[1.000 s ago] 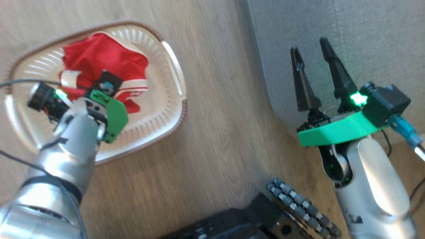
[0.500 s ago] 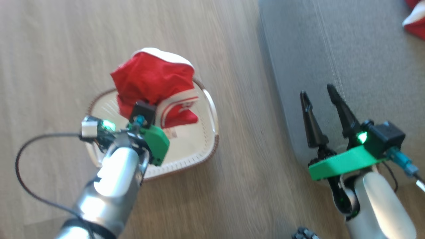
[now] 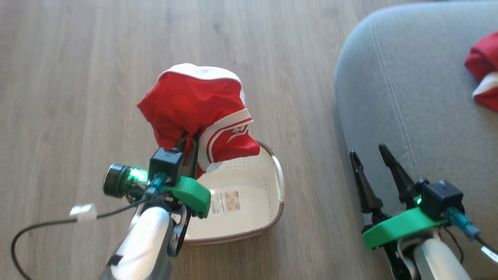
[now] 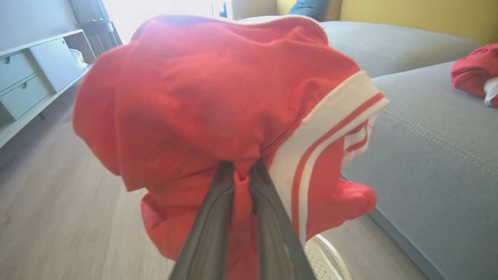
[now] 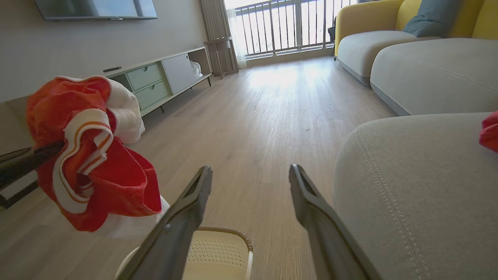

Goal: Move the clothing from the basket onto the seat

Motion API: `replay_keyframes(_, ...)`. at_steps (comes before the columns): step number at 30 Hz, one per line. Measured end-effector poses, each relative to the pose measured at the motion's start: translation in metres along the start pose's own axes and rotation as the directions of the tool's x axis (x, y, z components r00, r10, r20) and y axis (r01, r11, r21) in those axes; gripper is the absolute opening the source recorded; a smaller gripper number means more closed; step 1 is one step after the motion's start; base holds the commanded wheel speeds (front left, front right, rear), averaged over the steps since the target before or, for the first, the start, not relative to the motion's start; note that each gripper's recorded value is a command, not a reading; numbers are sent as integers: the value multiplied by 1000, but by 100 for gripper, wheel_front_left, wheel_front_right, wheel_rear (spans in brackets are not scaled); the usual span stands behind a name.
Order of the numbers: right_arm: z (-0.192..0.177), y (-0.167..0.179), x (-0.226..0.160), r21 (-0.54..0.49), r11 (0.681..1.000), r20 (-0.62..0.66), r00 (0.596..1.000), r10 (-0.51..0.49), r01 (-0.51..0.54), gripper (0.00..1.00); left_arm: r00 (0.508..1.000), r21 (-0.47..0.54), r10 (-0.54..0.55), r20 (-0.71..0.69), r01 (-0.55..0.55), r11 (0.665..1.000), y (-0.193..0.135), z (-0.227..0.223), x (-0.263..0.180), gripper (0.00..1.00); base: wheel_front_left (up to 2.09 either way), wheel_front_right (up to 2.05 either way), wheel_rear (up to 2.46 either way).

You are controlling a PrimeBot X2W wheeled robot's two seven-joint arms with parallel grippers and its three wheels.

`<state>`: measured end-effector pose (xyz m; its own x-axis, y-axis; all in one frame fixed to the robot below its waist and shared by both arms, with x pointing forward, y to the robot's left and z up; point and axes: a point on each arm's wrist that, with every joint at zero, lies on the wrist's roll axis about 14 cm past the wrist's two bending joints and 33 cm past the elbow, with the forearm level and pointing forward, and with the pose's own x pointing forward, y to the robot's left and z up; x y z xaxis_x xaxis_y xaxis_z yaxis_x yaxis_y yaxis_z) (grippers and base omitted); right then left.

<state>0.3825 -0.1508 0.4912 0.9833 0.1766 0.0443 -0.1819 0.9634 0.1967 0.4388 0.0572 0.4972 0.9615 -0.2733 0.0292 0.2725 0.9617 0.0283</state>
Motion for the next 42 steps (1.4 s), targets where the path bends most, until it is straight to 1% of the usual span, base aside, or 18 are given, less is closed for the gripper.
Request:
replay_keyframes(4,8,10,-6,-4,1000,22,999,25,-25,100,995,-16,46,88,-45,999,11,31,-17,0,0,0,0)
replay_keyframes(6,11,13,-9,-5,999,31,999,33,-32,100,991,-14,50,127,-48,999,12,44,-26,0,0,0,0)
replay_keyframes(10,14,15,-16,-10,999,41,998,37,-37,100,980,-29,76,181,-72,997,16,62,-43,0,0,0,0)
replay_keyframes(14,13,21,-21,-8,999,41,998,44,-43,100,976,-45,114,183,-108,993,20,62,-60,0,0,0,0)
replay_keyframes(20,10,26,-24,12,999,37,998,44,-45,100,977,-88,174,120,-164,983,26,41,-79,0,0,0,0)
replay_keyframes(24,11,27,-22,12,999,37,998,47,-48,100,977,-90,178,119,-168,982,26,41,-81,0,0,0,0)
replay_keyframes(27,11,27,-21,12,999,37,998,50,-50,100,972,-94,188,141,-176,980,28,48,-82,0,0,0,0)
replay_keyframes(36,12,26,-23,12,999,40,998,46,-46,100,945,-108,177,274,-153,982,27,92,-77,0,0,0,0)
replay_keyframes(42,12,25,-24,12,999,42,998,38,-39,100,910,-81,117,399,-92,992,20,135,-69,0,0,0,0)
